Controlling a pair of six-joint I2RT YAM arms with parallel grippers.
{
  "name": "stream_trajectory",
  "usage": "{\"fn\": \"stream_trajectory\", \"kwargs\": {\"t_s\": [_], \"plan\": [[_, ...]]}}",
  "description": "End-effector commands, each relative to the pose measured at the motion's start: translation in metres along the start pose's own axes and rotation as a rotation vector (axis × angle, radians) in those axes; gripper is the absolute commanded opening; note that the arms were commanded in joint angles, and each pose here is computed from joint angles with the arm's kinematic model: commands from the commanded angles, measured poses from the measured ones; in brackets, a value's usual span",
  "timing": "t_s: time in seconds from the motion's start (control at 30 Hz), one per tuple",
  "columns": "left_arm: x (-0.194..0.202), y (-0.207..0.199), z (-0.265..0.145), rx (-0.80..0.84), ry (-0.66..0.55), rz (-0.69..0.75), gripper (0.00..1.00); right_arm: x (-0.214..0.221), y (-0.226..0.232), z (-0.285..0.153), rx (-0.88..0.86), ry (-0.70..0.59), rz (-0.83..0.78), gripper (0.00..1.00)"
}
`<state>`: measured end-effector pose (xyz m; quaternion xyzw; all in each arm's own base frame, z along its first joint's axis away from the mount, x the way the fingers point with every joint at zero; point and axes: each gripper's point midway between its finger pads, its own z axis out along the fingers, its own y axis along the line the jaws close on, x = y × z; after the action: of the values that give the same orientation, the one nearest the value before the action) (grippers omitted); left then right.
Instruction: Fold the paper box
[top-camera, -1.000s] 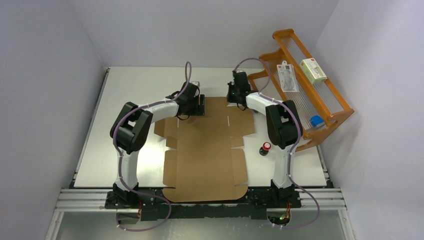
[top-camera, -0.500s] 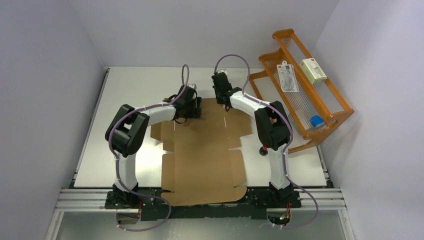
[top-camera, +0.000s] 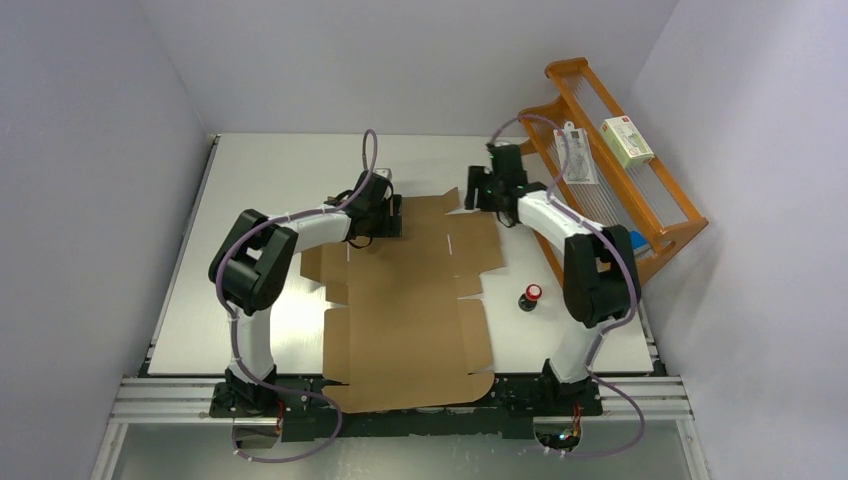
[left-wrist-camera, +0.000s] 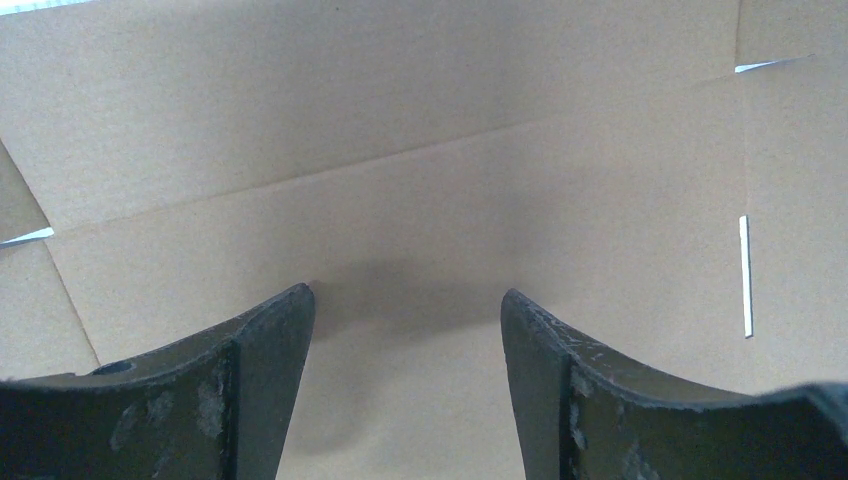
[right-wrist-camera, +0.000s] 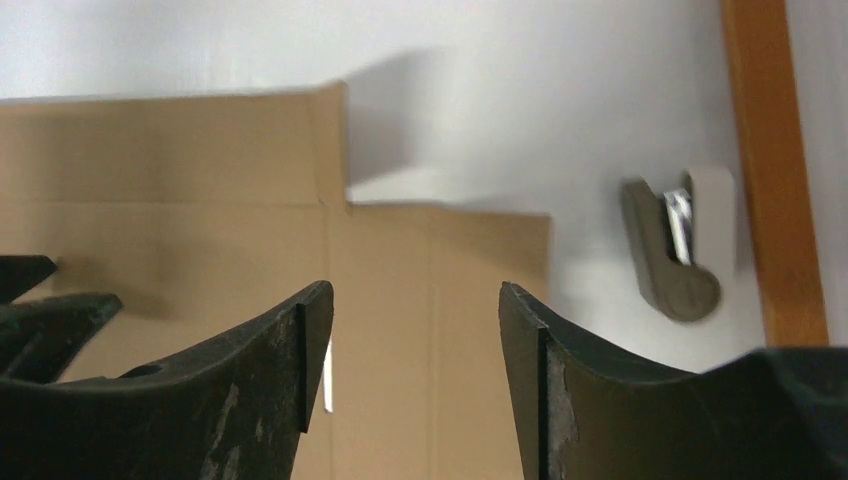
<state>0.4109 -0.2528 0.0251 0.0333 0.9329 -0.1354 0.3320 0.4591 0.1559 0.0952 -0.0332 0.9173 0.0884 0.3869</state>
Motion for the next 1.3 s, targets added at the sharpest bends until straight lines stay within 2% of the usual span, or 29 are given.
{"fn": "stream_trajectory", "kwargs": {"t_s": [0.0, 0.27, 0.37, 0.47, 0.6, 0.67, 0.9, 1.03, 1.27], "plan": [[0.025, 0.011, -0.002, -0.019, 0.092, -0.002, 0.74, 0.023, -0.017, -0.014, -0.116, 0.039, 0.151, 0.67], [0.025, 0.007, 0.0, -0.004, 0.101, 0.002, 0.74, 0.063, -0.046, -0.016, -0.129, 0.078, 0.299, 0.68], [0.027, 0.007, 0.001, -0.001, 0.105, 0.0, 0.74, 0.078, -0.05, -0.011, -0.122, 0.098, 0.318, 0.64], [0.028, 0.008, 0.001, -0.004, 0.109, 0.0, 0.74, 0.085, -0.048, -0.007, -0.141, 0.116, 0.318, 0.5], [0.029, 0.007, 0.002, -0.002, 0.112, -0.001, 0.74, 0.082, -0.047, -0.011, -0.132, 0.11, 0.294, 0.25], [0.029, 0.007, 0.003, -0.001, 0.112, -0.003, 0.74, 0.08, -0.049, -0.014, -0.084, 0.105, 0.257, 0.17], [0.03, 0.008, 0.003, -0.007, 0.116, -0.001, 0.74, 0.081, -0.048, -0.019, 0.185, 0.088, 0.016, 0.07], [0.031, 0.008, 0.005, -0.005, 0.12, -0.002, 0.74, 0.082, -0.036, -0.024, 0.302, 0.084, -0.135, 0.04], [0.033, 0.005, 0.009, 0.006, 0.123, -0.016, 0.74, 0.067, -0.01, -0.04, 0.416, 0.048, -0.305, 0.03]]}}
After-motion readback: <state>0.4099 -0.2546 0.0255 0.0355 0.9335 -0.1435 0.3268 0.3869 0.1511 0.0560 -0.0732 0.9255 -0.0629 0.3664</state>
